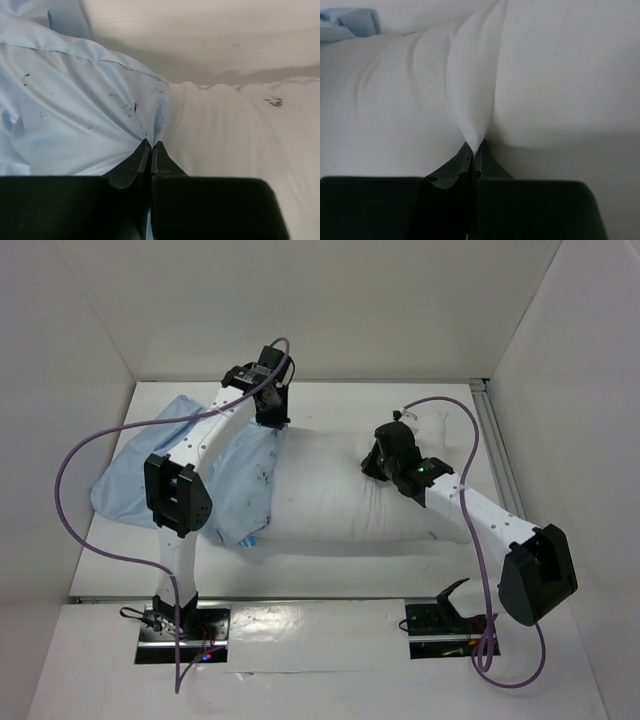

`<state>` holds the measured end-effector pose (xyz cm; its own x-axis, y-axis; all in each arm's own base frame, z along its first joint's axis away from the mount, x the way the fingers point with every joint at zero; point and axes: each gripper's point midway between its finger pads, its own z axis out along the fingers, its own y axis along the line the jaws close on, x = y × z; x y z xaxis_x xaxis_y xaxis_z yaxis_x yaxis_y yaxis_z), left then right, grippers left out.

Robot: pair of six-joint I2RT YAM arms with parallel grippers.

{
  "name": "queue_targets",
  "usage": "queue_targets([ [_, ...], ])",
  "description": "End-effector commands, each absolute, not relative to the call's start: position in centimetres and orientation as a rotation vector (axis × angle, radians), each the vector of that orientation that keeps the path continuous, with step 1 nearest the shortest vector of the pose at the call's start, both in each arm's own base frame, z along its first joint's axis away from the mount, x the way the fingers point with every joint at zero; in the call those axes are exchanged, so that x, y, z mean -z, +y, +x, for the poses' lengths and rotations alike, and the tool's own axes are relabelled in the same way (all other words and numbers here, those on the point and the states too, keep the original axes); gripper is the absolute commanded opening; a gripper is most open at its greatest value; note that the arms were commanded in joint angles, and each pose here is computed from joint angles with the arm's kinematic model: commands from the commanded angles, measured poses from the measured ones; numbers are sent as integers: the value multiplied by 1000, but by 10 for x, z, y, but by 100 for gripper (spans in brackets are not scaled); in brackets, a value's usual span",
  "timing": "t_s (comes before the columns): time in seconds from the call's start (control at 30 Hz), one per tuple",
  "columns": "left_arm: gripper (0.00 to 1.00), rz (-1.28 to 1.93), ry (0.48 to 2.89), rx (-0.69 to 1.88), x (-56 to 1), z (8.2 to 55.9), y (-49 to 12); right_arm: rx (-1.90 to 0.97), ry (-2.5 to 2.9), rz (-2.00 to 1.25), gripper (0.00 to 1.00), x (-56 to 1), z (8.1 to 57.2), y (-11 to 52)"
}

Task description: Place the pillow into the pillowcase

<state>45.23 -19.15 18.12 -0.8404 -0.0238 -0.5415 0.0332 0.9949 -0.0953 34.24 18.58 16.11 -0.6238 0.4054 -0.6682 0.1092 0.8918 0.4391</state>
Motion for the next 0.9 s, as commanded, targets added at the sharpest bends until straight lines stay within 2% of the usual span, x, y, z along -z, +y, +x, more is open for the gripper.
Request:
queue_targets([
  [0.0, 15, 153, 2449, 403, -227, 452, -250, -501, 2355, 284, 0, -142, 317, 214],
  [0.03, 18, 170, 2428, 424, -235, 453, -253, -507, 2358, 270, 0, -142, 315, 218],
  [0.27, 17, 187, 2442, 425, -225, 458, -257, -522, 2361, 262, 0, -143, 311, 228],
  [0.3, 15, 187, 2454, 420, -219, 459, -257, -526, 2363, 251, 0, -143, 308, 231],
  [0.33, 5, 187, 2454, 420, -219, 459, -257, -517, 2359, 255, 0, -143, 309, 230],
  [0.37, 0, 188, 2474, 413, -211, 459, -257, -517, 2359, 255, 0, -143, 309, 230],
  [0.47, 0, 211, 2461, 480, -217, 457, -266, -533, 2353, 256, 0, -149, 307, 233],
  [0.57, 0, 330, 2387, 645, -246, 446, -307, -588, 2306, 265, 0, -162, 315, 241],
  [0.73, 0, 559, 2204, 1129, -325, 388, -380, -727, 2106, 283, 0, -241, 339, 257],
  [0.87, 0, 584, 2164, 1304, -349, 353, -385, -741, 2012, 304, 0, -279, 336, 250],
])
